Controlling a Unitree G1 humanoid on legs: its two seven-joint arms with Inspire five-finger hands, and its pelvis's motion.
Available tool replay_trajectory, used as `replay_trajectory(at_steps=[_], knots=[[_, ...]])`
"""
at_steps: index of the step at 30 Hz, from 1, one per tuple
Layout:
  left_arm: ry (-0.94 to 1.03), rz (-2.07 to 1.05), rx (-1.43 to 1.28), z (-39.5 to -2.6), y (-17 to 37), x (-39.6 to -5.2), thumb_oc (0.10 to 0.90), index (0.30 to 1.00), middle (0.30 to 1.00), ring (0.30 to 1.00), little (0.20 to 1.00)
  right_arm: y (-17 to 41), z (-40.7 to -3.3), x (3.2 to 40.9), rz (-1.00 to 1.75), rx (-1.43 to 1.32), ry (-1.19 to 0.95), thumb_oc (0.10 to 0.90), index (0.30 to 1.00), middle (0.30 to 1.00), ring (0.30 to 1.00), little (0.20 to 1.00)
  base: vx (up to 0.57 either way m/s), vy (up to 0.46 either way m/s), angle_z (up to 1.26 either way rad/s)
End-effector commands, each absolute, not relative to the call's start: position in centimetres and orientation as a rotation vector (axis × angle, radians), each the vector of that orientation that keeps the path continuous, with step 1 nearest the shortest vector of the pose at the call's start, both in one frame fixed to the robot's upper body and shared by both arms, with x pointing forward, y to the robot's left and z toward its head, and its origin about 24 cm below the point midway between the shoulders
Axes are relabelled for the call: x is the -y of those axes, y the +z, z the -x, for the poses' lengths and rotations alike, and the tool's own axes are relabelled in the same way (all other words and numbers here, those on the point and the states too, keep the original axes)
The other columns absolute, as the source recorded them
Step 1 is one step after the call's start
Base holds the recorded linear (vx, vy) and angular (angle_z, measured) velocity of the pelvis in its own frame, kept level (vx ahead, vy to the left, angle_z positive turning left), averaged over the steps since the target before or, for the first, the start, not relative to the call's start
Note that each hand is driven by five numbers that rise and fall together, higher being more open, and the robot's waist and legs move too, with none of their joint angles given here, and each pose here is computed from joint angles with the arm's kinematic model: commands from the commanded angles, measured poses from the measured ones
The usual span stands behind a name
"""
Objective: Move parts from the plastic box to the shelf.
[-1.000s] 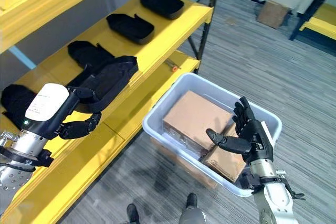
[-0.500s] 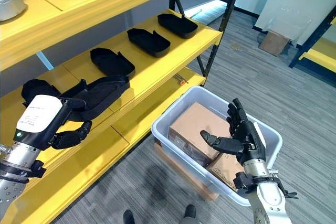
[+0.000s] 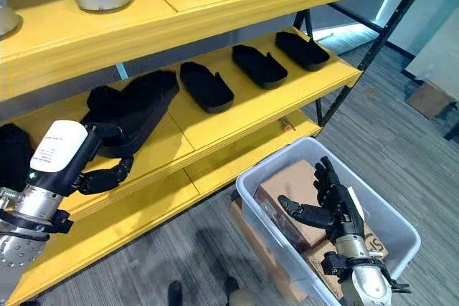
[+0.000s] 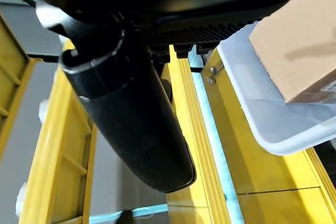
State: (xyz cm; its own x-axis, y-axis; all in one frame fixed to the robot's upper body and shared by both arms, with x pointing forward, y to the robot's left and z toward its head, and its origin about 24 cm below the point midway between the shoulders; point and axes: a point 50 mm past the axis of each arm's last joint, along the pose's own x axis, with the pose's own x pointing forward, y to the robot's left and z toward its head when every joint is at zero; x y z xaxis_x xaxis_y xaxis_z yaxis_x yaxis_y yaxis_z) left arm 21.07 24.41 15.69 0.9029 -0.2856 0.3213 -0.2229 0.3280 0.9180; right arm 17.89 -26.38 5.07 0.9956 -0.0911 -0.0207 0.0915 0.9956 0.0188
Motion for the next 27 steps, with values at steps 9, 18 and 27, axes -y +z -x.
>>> replay_trajectory(at_steps=[9, 18, 27], knots=[[0.086, -1.113, 0.792, -21.2, 20.6, -22.6, 0.400, 0.300, 0.300, 0.300, 0.300, 11.0, -19.1, 27.3, 0.058, 0.267, -0.065, 0.900, 1.000, 1.000, 1.000, 1.000, 0.05, -0.070, 0.04], [0.080, -1.100, 0.842, -21.6, 21.6, -22.1, 0.400, 0.300, 0.300, 0.300, 0.300, 11.9, -18.8, 28.4, 0.086, 0.304, -0.120, 0.900, 1.000, 1.000, 1.000, 1.000, -0.04, -0.023, 0.41], [0.117, -1.084, 0.888, -21.6, 22.1, -22.0, 0.400, 0.300, 0.300, 0.300, 0.300, 11.5, -18.2, 28.3, 0.061, 0.317, -0.172, 0.900, 1.000, 1.000, 1.000, 1.000, 0.04, 0.165, 0.29]])
